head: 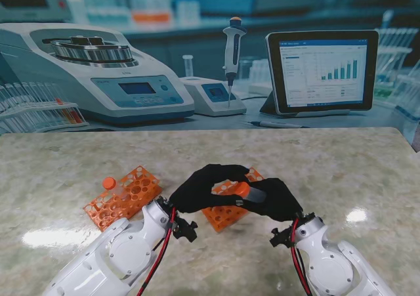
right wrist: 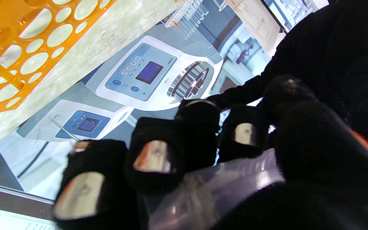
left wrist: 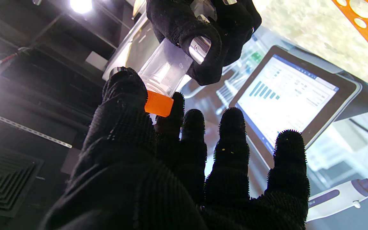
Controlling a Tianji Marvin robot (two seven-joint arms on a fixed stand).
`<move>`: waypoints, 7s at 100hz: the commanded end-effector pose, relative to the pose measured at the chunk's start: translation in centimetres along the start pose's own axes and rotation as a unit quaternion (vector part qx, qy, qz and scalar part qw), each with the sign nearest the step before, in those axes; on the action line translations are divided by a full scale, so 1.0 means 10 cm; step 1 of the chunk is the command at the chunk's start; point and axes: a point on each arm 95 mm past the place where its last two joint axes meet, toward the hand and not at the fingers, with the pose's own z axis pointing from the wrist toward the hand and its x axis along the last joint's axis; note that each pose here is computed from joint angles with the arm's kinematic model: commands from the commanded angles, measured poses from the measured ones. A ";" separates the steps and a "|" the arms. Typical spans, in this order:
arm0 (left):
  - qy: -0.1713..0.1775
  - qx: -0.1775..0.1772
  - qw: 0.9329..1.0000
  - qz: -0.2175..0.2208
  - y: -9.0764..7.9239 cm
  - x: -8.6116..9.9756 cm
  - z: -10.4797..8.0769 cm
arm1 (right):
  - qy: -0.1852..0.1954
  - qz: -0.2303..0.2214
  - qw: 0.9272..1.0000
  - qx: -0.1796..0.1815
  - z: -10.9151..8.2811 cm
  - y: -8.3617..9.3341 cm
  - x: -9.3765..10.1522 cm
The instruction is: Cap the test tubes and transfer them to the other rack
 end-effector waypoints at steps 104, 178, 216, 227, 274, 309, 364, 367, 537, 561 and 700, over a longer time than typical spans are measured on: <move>-0.004 0.001 1.000 -0.005 0.00 0.00 -0.06 | 0.001 0.005 1.000 -0.008 0.01 0.01 0.04; -0.001 0.019 1.000 -0.009 0.01 0.01 -0.07 | -0.002 0.008 1.000 -0.014 0.02 0.02 0.02; 0.000 0.006 1.000 -0.005 0.02 0.00 -0.08 | -0.001 0.006 1.000 -0.018 0.02 0.03 0.01; 0.001 0.002 1.000 -0.002 0.01 0.01 -0.10 | -0.001 0.005 1.000 -0.018 0.01 0.04 0.01; -0.002 -0.015 1.000 0.004 -0.05 0.00 -0.11 | -0.002 0.005 1.000 -0.016 0.01 0.04 0.00; -0.004 -0.015 1.000 0.015 -0.12 0.01 -0.12 | -0.003 0.006 1.000 -0.013 0.01 0.04 0.00; -0.016 -0.003 1.000 0.021 -0.19 -0.03 -0.05 | -0.003 0.007 1.000 -0.010 0.02 0.03 0.00; -0.017 -0.002 1.000 0.021 -0.20 -0.03 -0.05 | -0.003 0.007 1.000 -0.010 0.02 0.03 0.00; 0.024 0.021 0.997 0.065 -0.09 0.15 0.00 | -0.004 0.005 1.000 -0.009 0.01 0.03 0.01; 0.021 0.028 0.998 0.052 -0.06 0.13 0.03 | -0.004 0.005 1.000 -0.008 0.01 0.03 0.01; 0.000 0.012 0.999 0.034 -0.09 0.08 0.12 | 0.000 0.007 1.000 -0.004 0.01 0.01 0.02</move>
